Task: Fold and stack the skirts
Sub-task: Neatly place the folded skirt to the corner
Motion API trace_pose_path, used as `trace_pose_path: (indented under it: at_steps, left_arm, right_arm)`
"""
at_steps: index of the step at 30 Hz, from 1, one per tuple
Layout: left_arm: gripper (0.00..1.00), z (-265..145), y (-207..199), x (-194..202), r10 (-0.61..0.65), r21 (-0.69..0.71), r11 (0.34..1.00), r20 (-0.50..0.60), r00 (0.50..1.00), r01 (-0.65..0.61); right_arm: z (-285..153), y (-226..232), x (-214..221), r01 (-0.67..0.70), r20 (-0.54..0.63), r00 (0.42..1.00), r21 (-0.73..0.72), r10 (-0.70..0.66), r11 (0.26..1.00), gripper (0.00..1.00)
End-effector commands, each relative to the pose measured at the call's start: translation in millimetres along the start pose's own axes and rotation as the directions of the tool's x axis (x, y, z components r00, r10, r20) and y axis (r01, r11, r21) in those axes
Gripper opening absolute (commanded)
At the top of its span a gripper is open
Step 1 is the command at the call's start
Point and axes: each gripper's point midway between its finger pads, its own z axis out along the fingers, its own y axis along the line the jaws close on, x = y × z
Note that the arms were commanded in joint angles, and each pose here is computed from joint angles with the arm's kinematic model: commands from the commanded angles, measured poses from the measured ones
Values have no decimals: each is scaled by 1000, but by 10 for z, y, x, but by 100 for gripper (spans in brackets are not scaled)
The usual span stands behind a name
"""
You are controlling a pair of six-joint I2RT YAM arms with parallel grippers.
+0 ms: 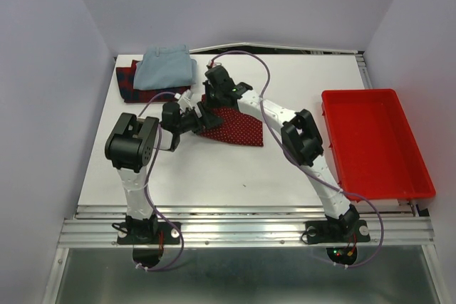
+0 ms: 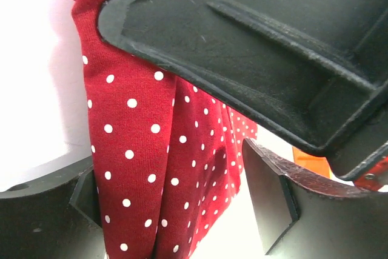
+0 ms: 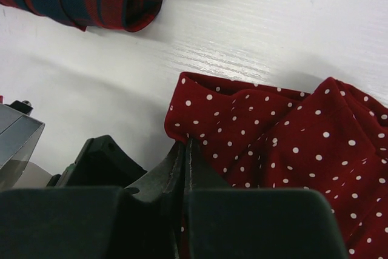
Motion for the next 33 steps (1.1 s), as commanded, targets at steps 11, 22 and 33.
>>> trace_pose_path:
  at_steps: [11, 22, 33]
  left_arm:
    - [78, 137, 288, 210, -128, -77, 989, -37, 991, 125]
    - [18, 59, 536, 207, -85, -240, 968, -50, 995, 71]
    - [0, -40, 721, -184, 217, -497, 818, -198, 956, -289]
  right_arm:
    - [-389, 260, -532, -53, 120, 991, -60, 60, 997, 1]
    - [-486, 98, -725, -61, 161, 985, -32, 66, 998, 16]
    - [-888, -852, -1292, -69, 292, 956, 185, 12, 980, 100]
